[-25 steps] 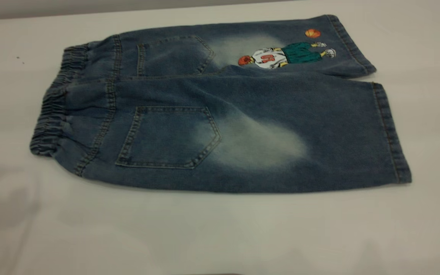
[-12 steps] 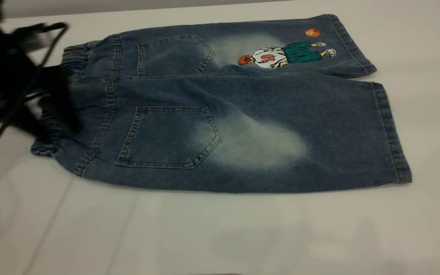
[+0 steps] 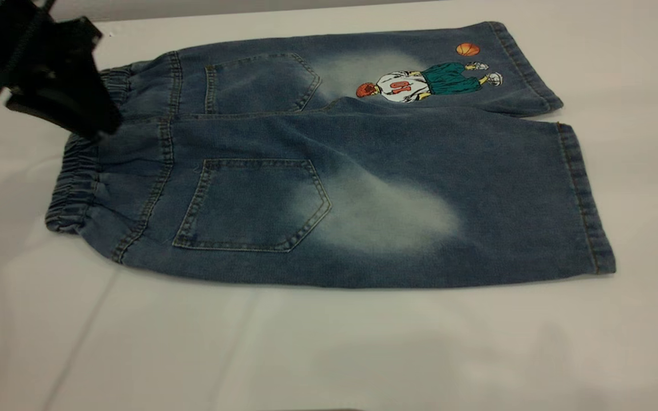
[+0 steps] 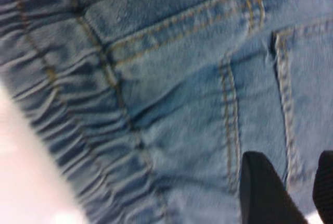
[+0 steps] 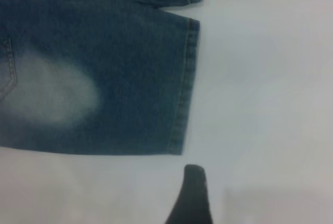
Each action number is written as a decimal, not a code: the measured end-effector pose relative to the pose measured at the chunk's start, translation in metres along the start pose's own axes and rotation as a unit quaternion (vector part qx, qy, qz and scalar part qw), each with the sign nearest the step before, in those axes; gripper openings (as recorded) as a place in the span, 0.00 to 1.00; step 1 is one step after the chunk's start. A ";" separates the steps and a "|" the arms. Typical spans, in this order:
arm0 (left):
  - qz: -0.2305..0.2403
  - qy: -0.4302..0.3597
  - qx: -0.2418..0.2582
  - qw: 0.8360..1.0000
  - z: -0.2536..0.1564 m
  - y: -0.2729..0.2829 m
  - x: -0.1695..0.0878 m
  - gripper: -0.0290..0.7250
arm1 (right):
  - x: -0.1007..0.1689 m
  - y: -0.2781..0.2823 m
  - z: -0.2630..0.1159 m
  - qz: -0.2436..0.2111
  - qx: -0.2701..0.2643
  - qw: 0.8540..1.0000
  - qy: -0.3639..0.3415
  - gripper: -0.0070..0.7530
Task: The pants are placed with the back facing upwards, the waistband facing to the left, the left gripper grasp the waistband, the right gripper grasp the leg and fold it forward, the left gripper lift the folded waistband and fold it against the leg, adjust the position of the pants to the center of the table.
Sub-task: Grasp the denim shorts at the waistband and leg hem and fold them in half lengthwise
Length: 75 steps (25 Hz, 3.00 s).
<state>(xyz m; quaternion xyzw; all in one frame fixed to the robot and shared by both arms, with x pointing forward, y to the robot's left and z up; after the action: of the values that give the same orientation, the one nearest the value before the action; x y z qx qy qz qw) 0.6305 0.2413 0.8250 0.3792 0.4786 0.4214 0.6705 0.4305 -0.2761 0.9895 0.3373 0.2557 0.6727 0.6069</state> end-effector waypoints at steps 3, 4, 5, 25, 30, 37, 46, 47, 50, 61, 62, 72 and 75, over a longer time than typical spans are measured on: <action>0.005 -0.024 0.018 1.000 -0.006 0.008 -0.001 0.35 | 0.000 0.000 0.000 0.000 0.000 1.000 0.000 0.73; 0.007 -0.027 0.020 0.999 -0.007 0.009 -0.001 0.35 | 0.000 0.000 0.000 0.000 0.000 1.000 0.000 0.73; 0.009 -0.031 0.022 0.999 -0.008 0.010 0.000 0.35 | 0.000 0.000 0.000 0.000 0.000 1.000 0.000 0.73; 0.064 -0.078 -0.014 0.995 0.019 0.038 0.010 0.54 | 0.000 0.000 -0.004 0.001 0.010 1.000 0.000 0.73; 0.098 -0.021 0.004 0.995 0.012 0.040 0.023 0.68 | 0.001 0.000 -0.004 0.001 0.011 1.000 0.000 0.73; 0.173 0.096 0.023 0.980 -0.005 0.039 0.051 0.70 | 0.001 0.000 -0.004 0.001 0.011 1.000 0.000 0.73; 0.146 0.109 0.082 0.980 -0.027 -0.010 0.054 0.70 | 0.001 0.000 -0.004 0.001 0.011 1.000 0.000 0.73; 0.141 0.107 0.084 0.981 -0.028 -0.014 0.052 0.70 | 0.001 0.000 -0.004 0.001 0.011 1.000 0.000 0.73; 0.128 0.098 0.091 0.983 -0.030 -0.028 0.045 0.70 | 0.001 0.000 -0.004 0.001 0.011 1.000 0.000 0.73; 0.127 0.095 0.095 0.983 -0.032 -0.041 0.047 0.70 | 0.000 0.000 -0.003 0.001 0.008 1.000 0.000 0.73; 0.127 0.096 0.096 0.983 -0.034 -0.043 0.048 0.70 | 0.000 0.000 -0.003 0.001 0.008 1.000 0.000 0.73; 0.123 0.105 0.115 0.980 -0.042 -0.058 0.052 0.60 | 0.000 0.000 -0.001 0.001 0.003 1.000 0.000 0.73; 0.120 0.110 0.114 0.980 -0.042 -0.059 0.050 0.37 | 0.000 0.001 0.000 -0.001 0.002 1.000 0.009 0.73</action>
<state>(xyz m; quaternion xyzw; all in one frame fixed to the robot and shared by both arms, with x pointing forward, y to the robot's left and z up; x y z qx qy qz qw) 0.6113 0.2708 0.7441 0.4586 0.5455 0.4806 0.5110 0.4300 -0.2763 0.9898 0.3319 0.2628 0.6749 0.6044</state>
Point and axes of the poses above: a point on each arm's last joint axis where the gripper is mounted, y pointing back along that axis away from the gripper, x along the wrist's bending axis when the last joint is at zero, z = x × y, the point moved 9 cm from there along -y, pointing out along that axis toward the gripper, and after that the axes turned 2 degrees about y, right-handed, at the moved point
